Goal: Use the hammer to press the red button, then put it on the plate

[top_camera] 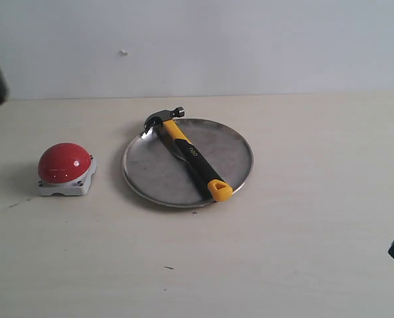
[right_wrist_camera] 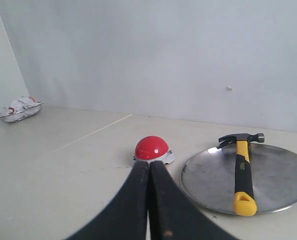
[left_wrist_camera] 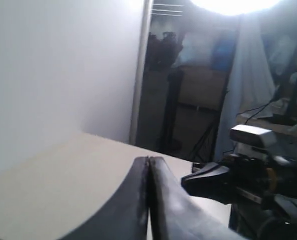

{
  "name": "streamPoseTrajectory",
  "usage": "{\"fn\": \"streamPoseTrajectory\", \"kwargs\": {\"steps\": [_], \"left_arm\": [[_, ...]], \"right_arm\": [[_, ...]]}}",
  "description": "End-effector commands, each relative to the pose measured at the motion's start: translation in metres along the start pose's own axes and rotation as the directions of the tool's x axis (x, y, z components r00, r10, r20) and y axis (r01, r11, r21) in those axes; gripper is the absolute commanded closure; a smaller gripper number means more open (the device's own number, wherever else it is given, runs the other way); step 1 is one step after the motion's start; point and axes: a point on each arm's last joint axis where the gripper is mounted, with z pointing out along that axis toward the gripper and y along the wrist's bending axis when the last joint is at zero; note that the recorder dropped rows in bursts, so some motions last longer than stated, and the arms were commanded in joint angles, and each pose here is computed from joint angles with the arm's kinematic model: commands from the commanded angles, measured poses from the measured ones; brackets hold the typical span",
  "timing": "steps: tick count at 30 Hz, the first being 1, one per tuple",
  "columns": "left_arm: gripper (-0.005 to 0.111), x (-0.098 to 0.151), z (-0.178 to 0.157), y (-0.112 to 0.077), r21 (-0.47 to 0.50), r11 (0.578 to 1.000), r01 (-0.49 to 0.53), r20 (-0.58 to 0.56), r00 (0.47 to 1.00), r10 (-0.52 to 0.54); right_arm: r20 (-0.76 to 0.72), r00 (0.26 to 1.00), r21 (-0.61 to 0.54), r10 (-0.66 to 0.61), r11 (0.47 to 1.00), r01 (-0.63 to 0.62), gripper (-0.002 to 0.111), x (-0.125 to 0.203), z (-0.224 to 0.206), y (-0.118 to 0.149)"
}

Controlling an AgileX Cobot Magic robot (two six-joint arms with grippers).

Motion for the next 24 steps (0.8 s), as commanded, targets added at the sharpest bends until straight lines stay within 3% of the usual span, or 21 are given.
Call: {"fn": "streamPoseTrajectory", "kwargs": {"steps": [1, 4, 6, 8, 9, 10, 12, 14, 16, 24], "left_arm": [[0.107, -0.009, -0.024, -0.028, 0.107, 0.988, -0.109, 0.083, 0.992, 0.1], [0.107, -0.012, -0.033, -0.034, 0.079, 0.986, -0.145, 0.121, 0.983, 0.135], [0.107, -0.015, -0.035, -0.023, -0.05, 0.995, -0.088, 0.139, 0.986, 0.095], [0.107, -0.007, -0.038, -0.006, -0.204, 0.978, 0.032, 0.159, 0.987, 0.001], [0.107, 0.007, -0.046, 0.004, -0.314, 0.942, 0.119, 0.188, 0.98, -0.061], [0.107, 0.015, -0.05, 0.008, -0.353, 0.923, 0.155, 0.205, 0.975, -0.085], [0.107, 0.05, -0.074, 0.015, -0.478, 0.828, 0.294, 0.321, 0.936, -0.147], [0.107, 0.069, -0.088, 0.014, -0.509, 0.782, 0.36, 0.416, 0.898, -0.142], [0.107, 0.088, -0.092, 0.016, -0.545, 0.754, 0.366, 0.429, 0.895, -0.124], [0.107, 0.094, -0.094, 0.026, -0.617, 0.683, 0.391, 0.433, 0.893, -0.12]], "right_arm": [[0.005, 1.0, 0.003, -0.014, 1.0, 0.014, 0.108, 0.0, 0.0, 0.0], [0.005, 1.0, 0.003, -0.014, 1.0, 0.014, 0.108, 0.0, 0.0, 0.0], [0.005, 1.0, 0.003, -0.014, 1.0, 0.014, 0.108, 0.0, 0.0, 0.0], [0.005, 1.0, 0.003, -0.014, 1.0, 0.014, 0.108, 0.0, 0.0, 0.0], [0.005, 1.0, 0.003, -0.014, 1.0, 0.014, 0.108, 0.0, 0.0, 0.0], [0.005, 1.0, 0.003, -0.014, 1.0, 0.014, 0.108, 0.0, 0.0, 0.0], [0.005, 1.0, 0.003, -0.014, 1.0, 0.014, 0.108, 0.0, 0.0, 0.0], [0.005, 1.0, 0.003, -0.014, 1.0, 0.014, 0.108, 0.0, 0.0, 0.0], [0.005, 1.0, 0.003, -0.014, 1.0, 0.014, 0.108, 0.0, 0.0, 0.0], [0.0, 1.0, -0.022, -0.014, 1.0, 0.014, 0.108, 0.0, 0.0, 0.002]]}}
